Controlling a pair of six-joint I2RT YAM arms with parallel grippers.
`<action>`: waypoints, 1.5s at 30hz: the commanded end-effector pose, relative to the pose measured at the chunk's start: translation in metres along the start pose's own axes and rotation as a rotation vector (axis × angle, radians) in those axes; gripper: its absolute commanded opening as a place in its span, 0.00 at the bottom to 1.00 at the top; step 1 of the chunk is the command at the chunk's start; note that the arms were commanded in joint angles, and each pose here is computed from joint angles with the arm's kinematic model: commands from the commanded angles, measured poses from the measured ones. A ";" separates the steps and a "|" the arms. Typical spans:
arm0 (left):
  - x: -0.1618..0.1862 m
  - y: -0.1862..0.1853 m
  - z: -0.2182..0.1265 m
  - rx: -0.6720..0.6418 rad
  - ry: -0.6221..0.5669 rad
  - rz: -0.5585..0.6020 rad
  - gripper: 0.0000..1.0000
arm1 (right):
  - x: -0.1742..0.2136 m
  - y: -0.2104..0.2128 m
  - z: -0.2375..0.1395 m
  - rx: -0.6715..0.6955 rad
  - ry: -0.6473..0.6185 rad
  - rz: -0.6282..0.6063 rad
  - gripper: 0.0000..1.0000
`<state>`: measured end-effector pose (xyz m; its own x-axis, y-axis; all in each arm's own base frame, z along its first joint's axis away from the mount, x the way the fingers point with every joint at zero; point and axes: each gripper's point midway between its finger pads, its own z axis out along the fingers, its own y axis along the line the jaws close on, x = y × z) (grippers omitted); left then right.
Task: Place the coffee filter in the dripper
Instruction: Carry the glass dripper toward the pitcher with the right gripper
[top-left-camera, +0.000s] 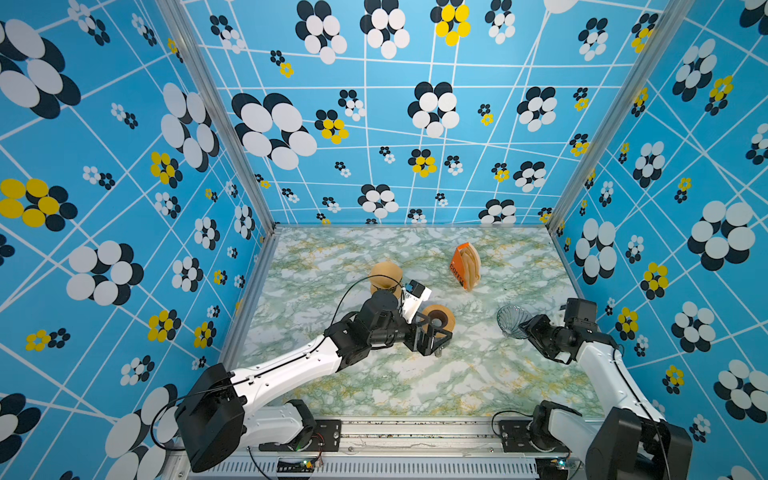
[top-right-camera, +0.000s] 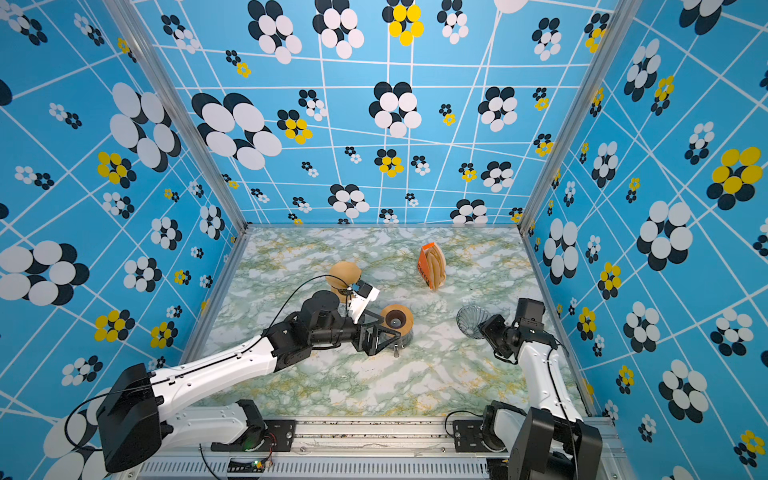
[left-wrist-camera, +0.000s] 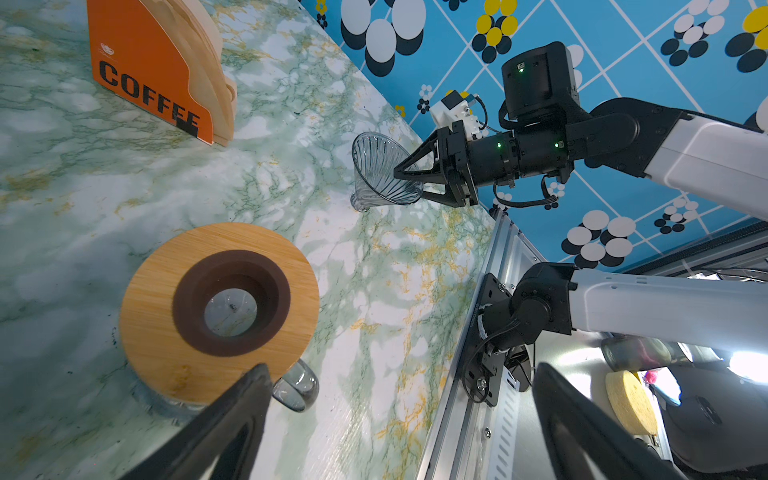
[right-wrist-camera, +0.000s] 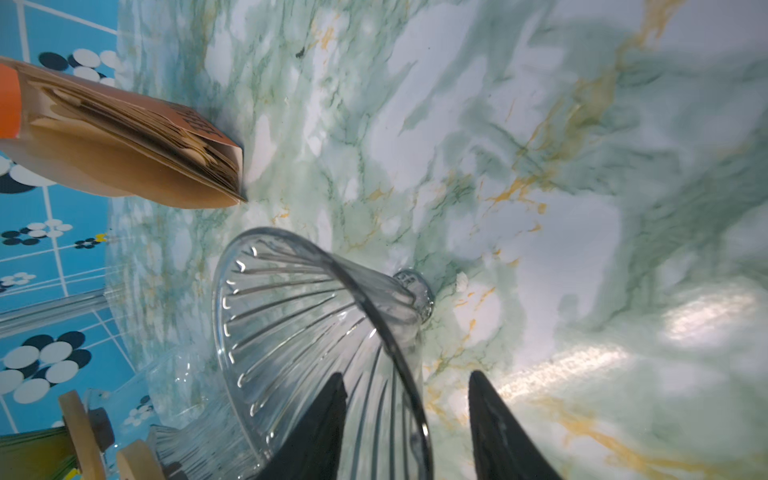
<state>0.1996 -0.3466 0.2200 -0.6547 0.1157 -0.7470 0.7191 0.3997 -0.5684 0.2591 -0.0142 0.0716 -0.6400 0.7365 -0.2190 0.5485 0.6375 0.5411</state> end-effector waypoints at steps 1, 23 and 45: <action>-0.005 -0.003 -0.007 -0.001 -0.034 0.021 0.99 | -0.002 0.012 0.005 -0.079 0.010 0.003 0.43; -0.013 -0.002 -0.012 -0.004 -0.068 0.024 0.99 | 0.010 0.002 0.018 -0.046 0.098 0.011 0.24; -0.012 0.000 -0.013 -0.025 -0.051 -0.006 0.99 | 0.007 0.013 0.016 -0.088 0.110 -0.018 0.15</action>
<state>0.2009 -0.3417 0.2246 -0.6469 0.0919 -0.7570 0.7177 0.4087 -0.5637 0.2671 0.0001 0.0537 -0.6929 0.7091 -0.1305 0.5234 0.6192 0.5854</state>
